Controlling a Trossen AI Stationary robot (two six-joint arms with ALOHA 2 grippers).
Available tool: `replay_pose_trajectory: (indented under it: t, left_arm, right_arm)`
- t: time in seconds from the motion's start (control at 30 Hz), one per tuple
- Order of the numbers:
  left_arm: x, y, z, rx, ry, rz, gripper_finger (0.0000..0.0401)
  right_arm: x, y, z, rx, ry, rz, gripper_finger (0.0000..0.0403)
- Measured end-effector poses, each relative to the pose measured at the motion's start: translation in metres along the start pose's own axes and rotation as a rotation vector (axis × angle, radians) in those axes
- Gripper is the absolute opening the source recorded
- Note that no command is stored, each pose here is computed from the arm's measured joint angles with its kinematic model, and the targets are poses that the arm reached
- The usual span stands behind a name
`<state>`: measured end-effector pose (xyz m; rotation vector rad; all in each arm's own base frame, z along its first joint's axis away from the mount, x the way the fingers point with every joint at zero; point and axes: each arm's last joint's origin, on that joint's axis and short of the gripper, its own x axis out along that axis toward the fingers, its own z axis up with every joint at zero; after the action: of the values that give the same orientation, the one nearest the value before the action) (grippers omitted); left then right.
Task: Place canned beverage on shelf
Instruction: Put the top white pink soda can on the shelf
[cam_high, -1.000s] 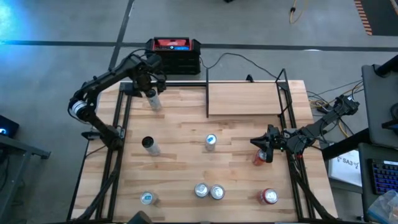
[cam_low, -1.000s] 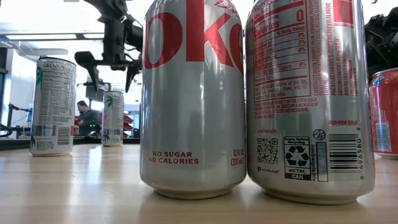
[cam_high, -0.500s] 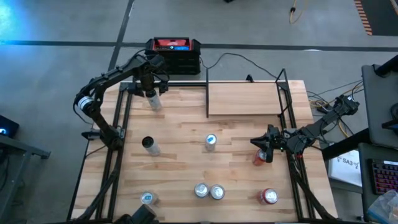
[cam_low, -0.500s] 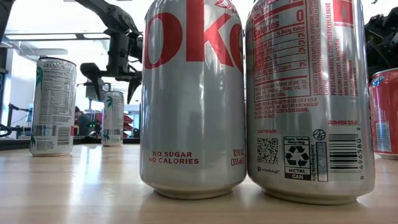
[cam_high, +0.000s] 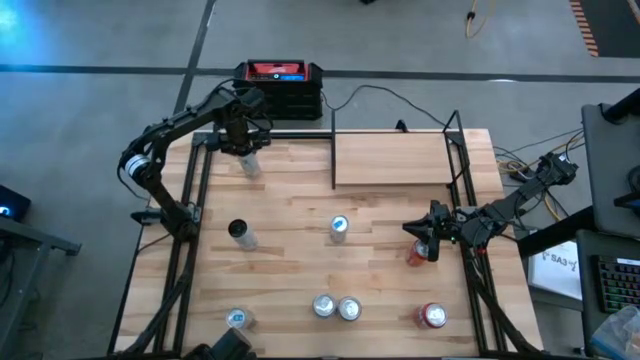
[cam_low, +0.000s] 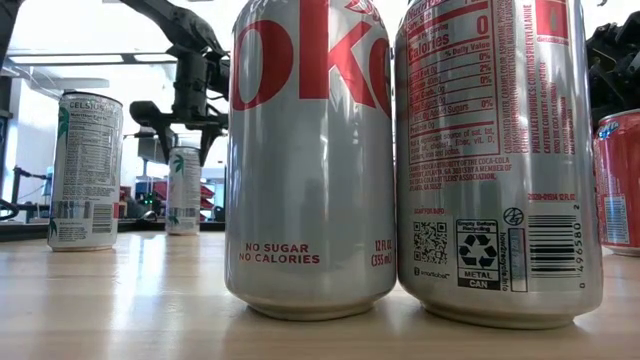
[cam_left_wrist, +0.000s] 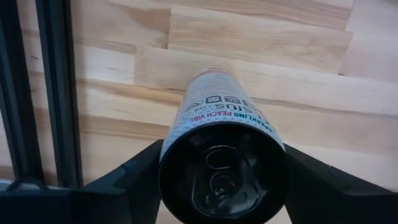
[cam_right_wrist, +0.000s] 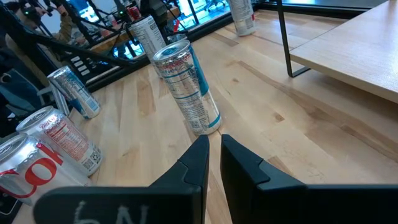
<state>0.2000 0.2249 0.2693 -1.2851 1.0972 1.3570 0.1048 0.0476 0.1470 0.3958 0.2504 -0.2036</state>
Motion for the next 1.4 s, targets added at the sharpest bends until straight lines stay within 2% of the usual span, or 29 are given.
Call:
replay_pose_trajectory:
  t: [0.13,0.37,0.63,0.93,1.4]
  left_arm:
    - [0.000,0.000,0.000,-0.085,0.001,-0.002,0.0241]
    - [0.000,0.000,-0.001,-0.347,0.029,-0.008,0.0270]
    - [0.000,0.001,-0.006,-0.599,0.078,0.021,0.0244]
    - [-0.001,0.005,-0.010,-0.821,0.109,0.087,0.0253]
    - [-0.001,0.004,-0.011,-1.132,0.097,0.102,0.0252]
  right_arm:
    - [0.000,0.000,0.000,0.000,0.000,0.000,0.0029]
    - [0.000,0.000,0.000,0.000,0.000,0.000,0.0029]
    - [0.000,0.000,0.000,0.000,0.000,0.000,0.0029]
    - [0.000,0.000,0.000,0.000,0.000,0.000,0.0029]
    - [0.000,0.000,0.000,0.000,0.000,0.000,0.0029]
